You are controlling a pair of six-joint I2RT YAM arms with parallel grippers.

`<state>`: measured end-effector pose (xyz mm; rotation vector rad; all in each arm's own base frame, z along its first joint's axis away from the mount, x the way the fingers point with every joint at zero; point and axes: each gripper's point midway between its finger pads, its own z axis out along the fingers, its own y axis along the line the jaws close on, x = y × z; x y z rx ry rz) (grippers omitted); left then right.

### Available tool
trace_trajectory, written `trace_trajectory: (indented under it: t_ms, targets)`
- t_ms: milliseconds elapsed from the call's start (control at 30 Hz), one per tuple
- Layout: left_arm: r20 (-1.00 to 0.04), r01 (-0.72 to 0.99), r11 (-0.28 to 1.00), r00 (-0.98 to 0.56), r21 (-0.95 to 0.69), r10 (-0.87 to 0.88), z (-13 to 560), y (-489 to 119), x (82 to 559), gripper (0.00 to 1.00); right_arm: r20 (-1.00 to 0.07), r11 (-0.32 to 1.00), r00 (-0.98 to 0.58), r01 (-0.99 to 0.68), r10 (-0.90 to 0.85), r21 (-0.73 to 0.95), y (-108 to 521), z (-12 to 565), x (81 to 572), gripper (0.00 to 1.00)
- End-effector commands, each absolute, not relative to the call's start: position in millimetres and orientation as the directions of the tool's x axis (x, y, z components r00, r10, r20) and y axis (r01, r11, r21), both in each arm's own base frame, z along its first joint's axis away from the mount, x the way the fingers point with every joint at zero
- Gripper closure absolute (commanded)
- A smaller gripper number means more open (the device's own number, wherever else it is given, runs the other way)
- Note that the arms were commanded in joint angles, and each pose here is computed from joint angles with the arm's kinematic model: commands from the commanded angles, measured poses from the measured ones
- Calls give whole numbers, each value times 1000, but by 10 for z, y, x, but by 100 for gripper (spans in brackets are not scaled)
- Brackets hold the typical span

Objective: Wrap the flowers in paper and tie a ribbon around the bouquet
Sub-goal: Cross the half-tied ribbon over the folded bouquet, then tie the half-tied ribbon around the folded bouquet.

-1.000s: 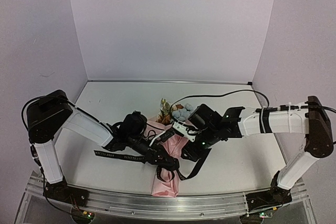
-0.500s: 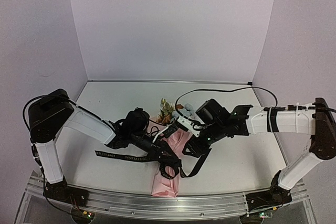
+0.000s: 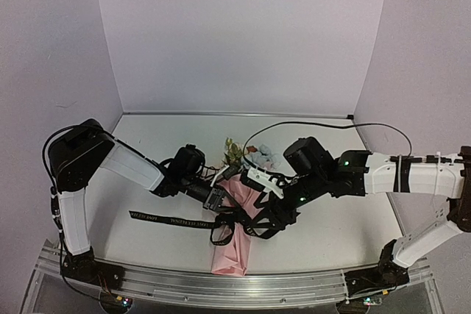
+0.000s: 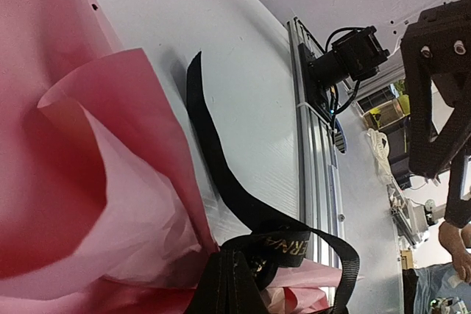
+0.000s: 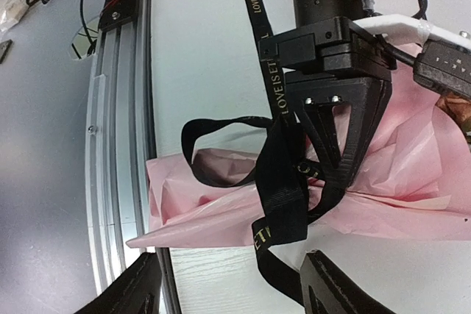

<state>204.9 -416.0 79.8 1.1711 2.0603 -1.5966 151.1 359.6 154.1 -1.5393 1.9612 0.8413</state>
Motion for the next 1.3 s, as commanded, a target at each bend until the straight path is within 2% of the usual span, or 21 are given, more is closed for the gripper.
trace_trajectory:
  t_ms: [0, 167, 333, 467, 633, 1267]
  targets:
    - [-654, 734, 31, -623, -679, 430, 901, -4305, 2068, 100, -739, 61, -189, -979, -647, 197, 3598, 1615, 1335, 33]
    - [-646, 726, 4, -615, -688, 453, 920, -4321, 2035, 100, -736, -49, -127, -976, -665, 213, 3627, 1585, 1166, 30]
    - [-624, 706, -16, -614, -708, 483, 892, -4329, 1985, 100, -664, -254, 75, -951, -744, 178, 3538, 1477, 873, 28]
    - [-619, 704, -17, -613, -710, 491, 871, -4331, 1982, 100, -669, -301, 118, -939, -734, 165, 3601, 1458, 866, 29]
    - [-618, 717, -9, -594, -697, 515, 823, -4374, 1983, 100, -661, -348, 174, -927, -729, 140, 3730, 1406, 939, 30]
    - [-645, 724, -44, -582, -688, 495, 929, -4255, 1862, 100, -663, -355, 157, -918, -732, 175, 4025, 1194, 1177, 34]
